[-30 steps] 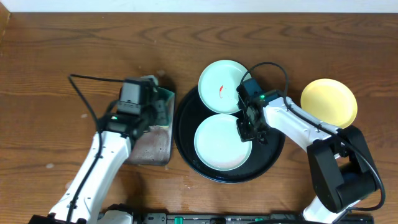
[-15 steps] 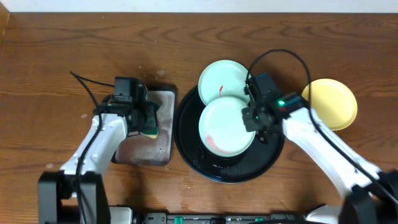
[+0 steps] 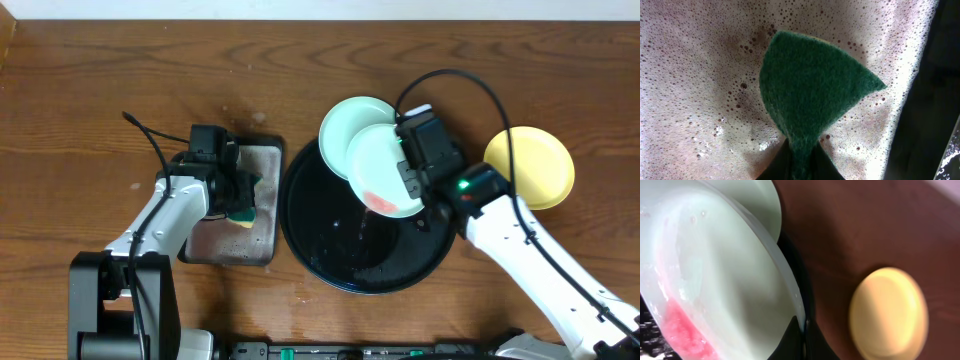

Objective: Clean dirty plates on tray and stack at the side
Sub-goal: 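Lift the pale green plate with the right gripper and carry it right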

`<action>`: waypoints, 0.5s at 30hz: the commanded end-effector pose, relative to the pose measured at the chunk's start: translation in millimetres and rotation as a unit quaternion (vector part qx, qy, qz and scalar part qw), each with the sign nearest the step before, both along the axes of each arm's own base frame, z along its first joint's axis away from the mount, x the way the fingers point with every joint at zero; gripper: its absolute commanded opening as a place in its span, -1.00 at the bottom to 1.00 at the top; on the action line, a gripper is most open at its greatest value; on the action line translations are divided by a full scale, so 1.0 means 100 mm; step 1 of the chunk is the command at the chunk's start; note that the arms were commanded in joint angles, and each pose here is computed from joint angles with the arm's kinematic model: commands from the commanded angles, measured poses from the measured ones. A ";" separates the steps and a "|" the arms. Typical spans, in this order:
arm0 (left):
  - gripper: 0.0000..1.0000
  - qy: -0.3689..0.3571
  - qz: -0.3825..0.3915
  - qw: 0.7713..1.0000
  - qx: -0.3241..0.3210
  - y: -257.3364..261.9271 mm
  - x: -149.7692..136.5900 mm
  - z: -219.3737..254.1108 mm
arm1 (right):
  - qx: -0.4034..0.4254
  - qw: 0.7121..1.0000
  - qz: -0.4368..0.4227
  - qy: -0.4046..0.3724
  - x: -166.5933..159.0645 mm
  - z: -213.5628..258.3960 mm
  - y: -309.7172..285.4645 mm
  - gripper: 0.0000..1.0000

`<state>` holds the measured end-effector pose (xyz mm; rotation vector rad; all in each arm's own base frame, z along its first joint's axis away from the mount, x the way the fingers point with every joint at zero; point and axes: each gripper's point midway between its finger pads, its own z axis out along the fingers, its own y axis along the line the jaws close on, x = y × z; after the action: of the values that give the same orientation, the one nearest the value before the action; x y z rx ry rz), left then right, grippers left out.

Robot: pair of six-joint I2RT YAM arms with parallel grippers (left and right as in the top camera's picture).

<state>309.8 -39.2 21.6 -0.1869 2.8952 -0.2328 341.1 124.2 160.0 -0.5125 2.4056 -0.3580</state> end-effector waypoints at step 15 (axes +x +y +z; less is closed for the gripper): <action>-0.83 0.001 -0.003 1.000 0.003 0.02 0.00 -0.02 | -0.230 0.950 0.106 -0.184 -0.11 0.81 0.58 -0.98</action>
<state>310.5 -39.2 21.7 -0.1858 2.8922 -0.2331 334.3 186.1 217.6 -0.8040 1.9804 -0.6976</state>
